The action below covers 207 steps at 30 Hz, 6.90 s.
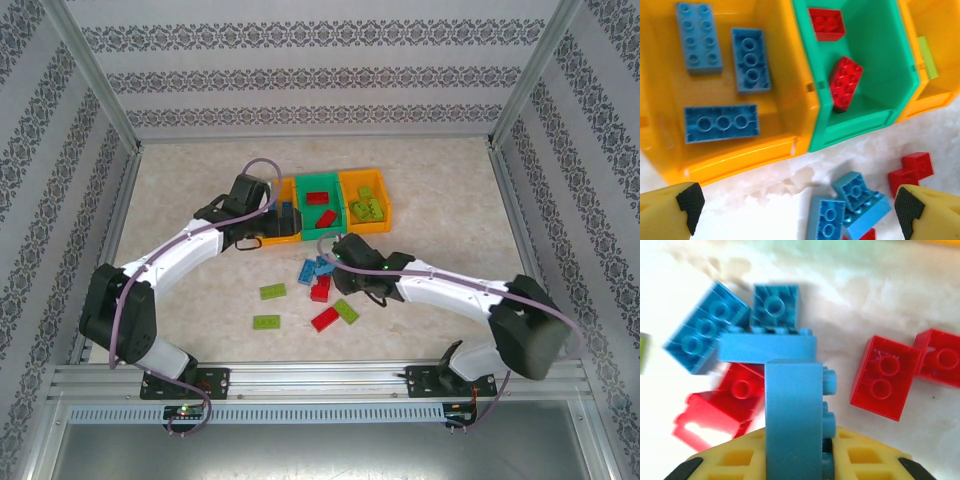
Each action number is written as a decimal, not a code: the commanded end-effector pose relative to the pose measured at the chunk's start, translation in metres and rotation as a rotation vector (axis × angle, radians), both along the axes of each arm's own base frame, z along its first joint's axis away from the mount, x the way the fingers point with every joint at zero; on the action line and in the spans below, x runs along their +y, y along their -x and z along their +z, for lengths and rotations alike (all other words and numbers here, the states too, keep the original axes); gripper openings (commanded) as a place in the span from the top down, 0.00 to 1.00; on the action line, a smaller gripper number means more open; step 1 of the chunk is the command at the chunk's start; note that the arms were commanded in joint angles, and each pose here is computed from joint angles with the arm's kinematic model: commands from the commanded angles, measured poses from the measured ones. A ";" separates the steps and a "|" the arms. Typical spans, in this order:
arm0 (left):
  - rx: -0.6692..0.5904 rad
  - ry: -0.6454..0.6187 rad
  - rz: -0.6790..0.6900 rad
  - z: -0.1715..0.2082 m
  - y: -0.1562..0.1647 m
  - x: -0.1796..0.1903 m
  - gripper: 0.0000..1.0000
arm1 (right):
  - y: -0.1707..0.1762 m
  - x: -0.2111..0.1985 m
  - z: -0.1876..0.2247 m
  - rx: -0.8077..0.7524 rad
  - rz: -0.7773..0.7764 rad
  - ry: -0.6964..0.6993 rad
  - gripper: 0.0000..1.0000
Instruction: Sort the legos into containers by color
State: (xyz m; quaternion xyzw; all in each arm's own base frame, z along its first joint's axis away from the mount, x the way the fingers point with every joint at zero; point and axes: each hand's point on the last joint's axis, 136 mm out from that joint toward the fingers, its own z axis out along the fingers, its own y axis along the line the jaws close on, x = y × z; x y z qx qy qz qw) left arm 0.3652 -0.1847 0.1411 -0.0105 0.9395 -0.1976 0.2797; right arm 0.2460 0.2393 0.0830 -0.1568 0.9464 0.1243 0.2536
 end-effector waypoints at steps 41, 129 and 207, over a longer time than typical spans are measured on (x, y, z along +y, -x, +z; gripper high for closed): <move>0.474 -0.128 0.237 -0.104 0.123 0.014 0.00 | -0.196 0.151 0.078 0.045 0.007 -0.434 0.32; 0.129 0.098 -0.196 -0.008 -0.101 -0.212 0.36 | -0.001 -0.133 0.002 0.012 -0.450 -0.296 0.23; 0.174 0.270 -0.095 -0.005 -0.021 -0.097 0.01 | 0.103 -0.023 -0.042 0.185 0.172 0.072 0.31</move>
